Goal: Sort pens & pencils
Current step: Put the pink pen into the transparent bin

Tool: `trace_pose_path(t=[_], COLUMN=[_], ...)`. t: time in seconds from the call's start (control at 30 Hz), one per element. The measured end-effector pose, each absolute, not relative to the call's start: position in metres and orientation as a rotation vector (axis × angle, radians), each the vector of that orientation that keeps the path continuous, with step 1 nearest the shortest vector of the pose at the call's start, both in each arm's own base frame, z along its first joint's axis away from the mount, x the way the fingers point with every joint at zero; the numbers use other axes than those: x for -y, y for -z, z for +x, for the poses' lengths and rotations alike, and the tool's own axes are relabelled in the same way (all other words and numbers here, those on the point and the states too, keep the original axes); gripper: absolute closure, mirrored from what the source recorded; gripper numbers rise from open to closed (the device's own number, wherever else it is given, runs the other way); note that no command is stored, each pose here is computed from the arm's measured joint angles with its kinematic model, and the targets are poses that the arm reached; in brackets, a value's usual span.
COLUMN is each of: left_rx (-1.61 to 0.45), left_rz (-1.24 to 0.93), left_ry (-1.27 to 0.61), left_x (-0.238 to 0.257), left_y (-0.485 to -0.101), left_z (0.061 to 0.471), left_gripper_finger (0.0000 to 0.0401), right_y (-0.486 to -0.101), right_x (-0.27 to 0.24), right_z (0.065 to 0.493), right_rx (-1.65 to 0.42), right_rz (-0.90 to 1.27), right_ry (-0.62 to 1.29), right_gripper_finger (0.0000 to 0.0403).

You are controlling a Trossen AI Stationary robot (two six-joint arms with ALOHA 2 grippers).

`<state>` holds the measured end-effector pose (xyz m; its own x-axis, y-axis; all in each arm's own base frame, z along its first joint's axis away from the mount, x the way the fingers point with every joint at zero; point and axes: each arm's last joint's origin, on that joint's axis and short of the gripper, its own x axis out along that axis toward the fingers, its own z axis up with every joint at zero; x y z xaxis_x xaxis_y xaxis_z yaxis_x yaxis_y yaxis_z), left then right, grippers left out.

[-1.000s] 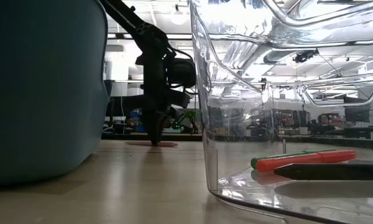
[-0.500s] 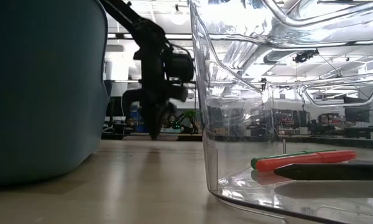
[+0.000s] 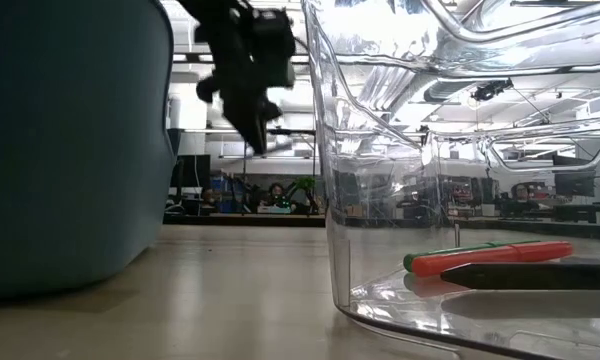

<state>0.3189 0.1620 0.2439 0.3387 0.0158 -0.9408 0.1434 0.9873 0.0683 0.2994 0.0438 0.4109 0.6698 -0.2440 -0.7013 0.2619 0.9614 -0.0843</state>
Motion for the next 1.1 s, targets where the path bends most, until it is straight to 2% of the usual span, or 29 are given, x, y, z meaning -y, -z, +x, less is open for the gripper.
trace_pose_path(t=[0.17,0.33,0.67,0.83,1.1], left_rx=[-1.053,-0.8,-0.293,-0.156,-0.136], left_rz=[0.13,0.107,0.113,0.082,0.096], left_ry=[0.04,0.0,-0.044,-0.016,-0.015], left_x=[-0.153,-0.138,-0.095,-0.078,-0.058], left_y=[-0.286,-0.333,-0.413,-0.43,-0.43], left_z=[0.305,0.294,0.281,0.283,0.292], left_gripper_finger=[0.0381,0.0382,0.0384,0.0384,0.0385], right_y=[-0.438,-0.458,-0.472,-0.478,-0.485], right_x=[-0.036,-0.033,-0.033,-0.034,-0.036], right_z=[0.278,0.262,0.264,0.267,0.27], right_rx=[-0.638,-0.514,-0.384,-0.329,-0.26], right_rz=[0.054,0.08,0.058,0.036,0.034], right_ry=[0.318,0.311,0.273,0.243,0.176], right_gripper_finger=[0.0274,0.0274,0.0274,0.0274,0.0274])
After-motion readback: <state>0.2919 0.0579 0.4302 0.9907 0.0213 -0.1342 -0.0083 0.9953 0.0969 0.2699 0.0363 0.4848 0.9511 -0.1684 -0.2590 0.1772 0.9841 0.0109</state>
